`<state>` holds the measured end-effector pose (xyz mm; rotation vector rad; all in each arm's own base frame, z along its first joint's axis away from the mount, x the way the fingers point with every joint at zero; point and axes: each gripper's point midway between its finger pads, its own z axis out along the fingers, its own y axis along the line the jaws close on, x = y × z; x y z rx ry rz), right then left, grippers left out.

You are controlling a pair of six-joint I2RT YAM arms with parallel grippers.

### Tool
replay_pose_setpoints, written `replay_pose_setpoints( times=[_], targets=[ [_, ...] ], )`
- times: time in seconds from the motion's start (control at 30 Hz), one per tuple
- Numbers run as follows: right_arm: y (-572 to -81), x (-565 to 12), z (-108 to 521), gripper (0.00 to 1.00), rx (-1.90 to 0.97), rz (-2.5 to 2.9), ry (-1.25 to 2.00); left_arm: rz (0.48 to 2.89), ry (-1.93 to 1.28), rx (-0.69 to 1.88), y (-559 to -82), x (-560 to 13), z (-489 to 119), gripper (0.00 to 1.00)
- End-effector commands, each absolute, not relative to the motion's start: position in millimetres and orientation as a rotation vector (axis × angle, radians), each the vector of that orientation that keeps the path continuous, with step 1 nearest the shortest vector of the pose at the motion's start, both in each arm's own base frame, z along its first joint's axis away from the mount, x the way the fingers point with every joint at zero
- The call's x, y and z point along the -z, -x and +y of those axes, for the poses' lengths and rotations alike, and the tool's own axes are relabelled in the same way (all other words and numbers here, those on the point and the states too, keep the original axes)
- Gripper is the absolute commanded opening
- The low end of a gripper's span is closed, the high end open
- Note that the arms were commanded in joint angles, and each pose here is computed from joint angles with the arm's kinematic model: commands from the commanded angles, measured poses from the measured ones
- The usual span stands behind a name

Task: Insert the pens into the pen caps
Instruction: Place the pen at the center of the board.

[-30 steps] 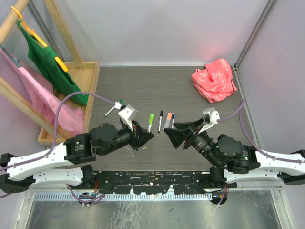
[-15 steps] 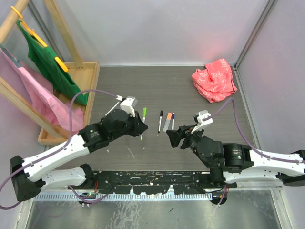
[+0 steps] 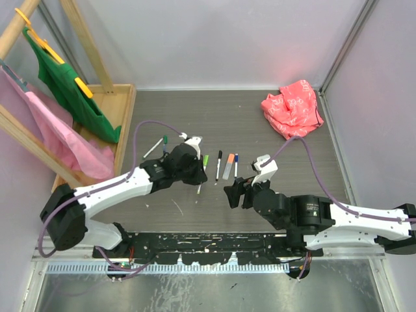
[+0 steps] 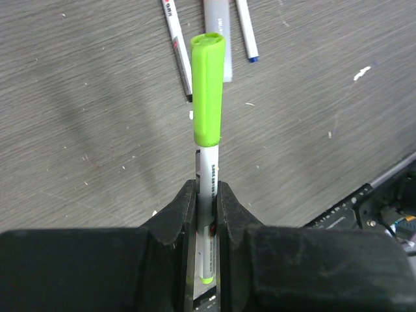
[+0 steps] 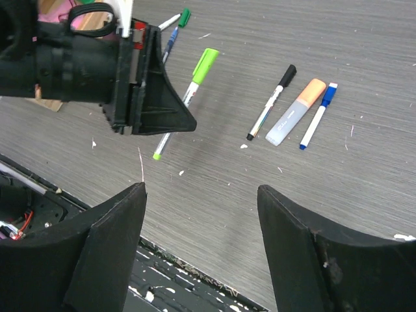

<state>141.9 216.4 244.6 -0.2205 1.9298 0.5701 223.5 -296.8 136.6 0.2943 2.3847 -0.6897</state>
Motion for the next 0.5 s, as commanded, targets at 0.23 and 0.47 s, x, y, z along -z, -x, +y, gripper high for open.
replay_pose_setpoints(
  times=[0.23, 0.47],
  targets=[
    [-132.5, -234.1, 216.5, 0.87, -0.666, 1.97, 0.184, 2.341, -0.289, 0.715, -274.9, -134.5, -322.5, 0.0],
    [-130.8, -227.9, 217.5, 0.99, -0.663, 1.989, 0.188, 2.391, -0.29, 0.67, -293.8, -110.1, -332.0, 0.0]
  ],
)
